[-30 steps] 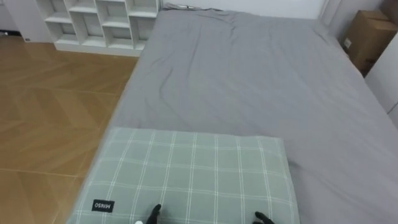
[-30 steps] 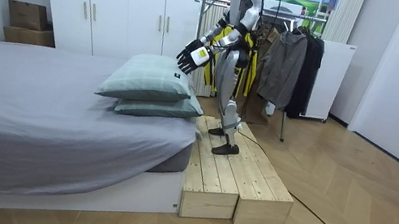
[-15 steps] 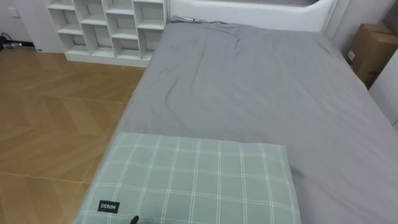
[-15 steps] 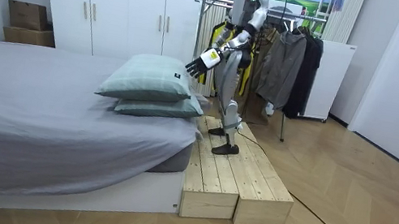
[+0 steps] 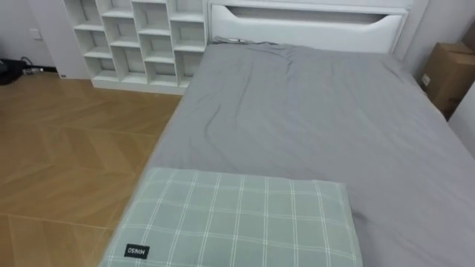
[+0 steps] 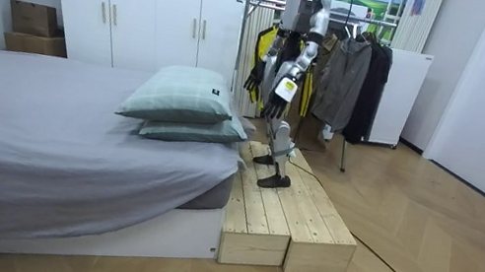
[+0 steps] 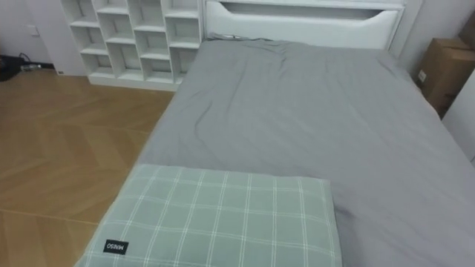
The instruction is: Hang clothes
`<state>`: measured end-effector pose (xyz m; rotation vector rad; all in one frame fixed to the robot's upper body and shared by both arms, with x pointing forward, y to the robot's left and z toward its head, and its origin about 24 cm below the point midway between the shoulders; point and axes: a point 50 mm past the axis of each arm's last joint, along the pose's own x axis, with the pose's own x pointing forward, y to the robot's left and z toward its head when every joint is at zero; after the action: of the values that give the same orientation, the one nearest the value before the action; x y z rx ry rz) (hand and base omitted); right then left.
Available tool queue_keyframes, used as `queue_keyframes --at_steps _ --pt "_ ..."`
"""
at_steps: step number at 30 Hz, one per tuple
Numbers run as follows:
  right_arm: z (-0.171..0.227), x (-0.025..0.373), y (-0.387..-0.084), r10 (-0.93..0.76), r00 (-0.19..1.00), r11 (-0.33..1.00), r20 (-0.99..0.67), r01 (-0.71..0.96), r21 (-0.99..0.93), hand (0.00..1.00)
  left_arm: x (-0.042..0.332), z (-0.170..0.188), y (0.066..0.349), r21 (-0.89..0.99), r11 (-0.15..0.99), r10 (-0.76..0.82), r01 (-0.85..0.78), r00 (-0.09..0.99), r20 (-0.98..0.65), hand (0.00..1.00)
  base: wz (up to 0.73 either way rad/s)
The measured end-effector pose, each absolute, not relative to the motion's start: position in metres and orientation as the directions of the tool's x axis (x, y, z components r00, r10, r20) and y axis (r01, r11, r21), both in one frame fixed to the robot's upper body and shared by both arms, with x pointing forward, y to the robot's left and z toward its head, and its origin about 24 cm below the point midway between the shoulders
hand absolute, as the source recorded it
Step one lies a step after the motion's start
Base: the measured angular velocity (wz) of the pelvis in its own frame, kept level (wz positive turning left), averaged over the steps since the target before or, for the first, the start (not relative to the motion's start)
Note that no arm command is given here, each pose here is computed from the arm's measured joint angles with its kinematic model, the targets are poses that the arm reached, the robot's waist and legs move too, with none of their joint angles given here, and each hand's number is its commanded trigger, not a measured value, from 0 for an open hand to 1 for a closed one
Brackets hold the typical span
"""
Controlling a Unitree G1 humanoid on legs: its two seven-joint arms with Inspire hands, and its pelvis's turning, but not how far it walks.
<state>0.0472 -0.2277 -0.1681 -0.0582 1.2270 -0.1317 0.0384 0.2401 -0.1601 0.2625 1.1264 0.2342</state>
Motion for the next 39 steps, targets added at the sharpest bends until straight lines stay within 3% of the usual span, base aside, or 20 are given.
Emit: queue_keyframes --at_steps 4,10,39 --pt "-0.169 0.046 -0.228 -0.137 0.306 0.989 -0.942 0.093 -0.114 0.0 0.014 -0.164 0.242 0.315 0.946 0.323 -0.075 0.292 -0.9 0.0 0.0" --pt "-0.169 0.045 -0.228 -0.139 0.297 0.988 -0.945 0.102 -0.113 0.0 -0.004 -0.166 0.241 0.29 0.954 0.298 -0.071 0.195 -0.934 0.0 0.0" --pt "-0.17 0.045 -0.227 -0.128 0.289 0.984 -0.949 0.155 -0.086 0.0 0.006 -0.167 0.24 0.276 0.961 0.274 -0.017 0.19 -0.943 0.0 0.0"
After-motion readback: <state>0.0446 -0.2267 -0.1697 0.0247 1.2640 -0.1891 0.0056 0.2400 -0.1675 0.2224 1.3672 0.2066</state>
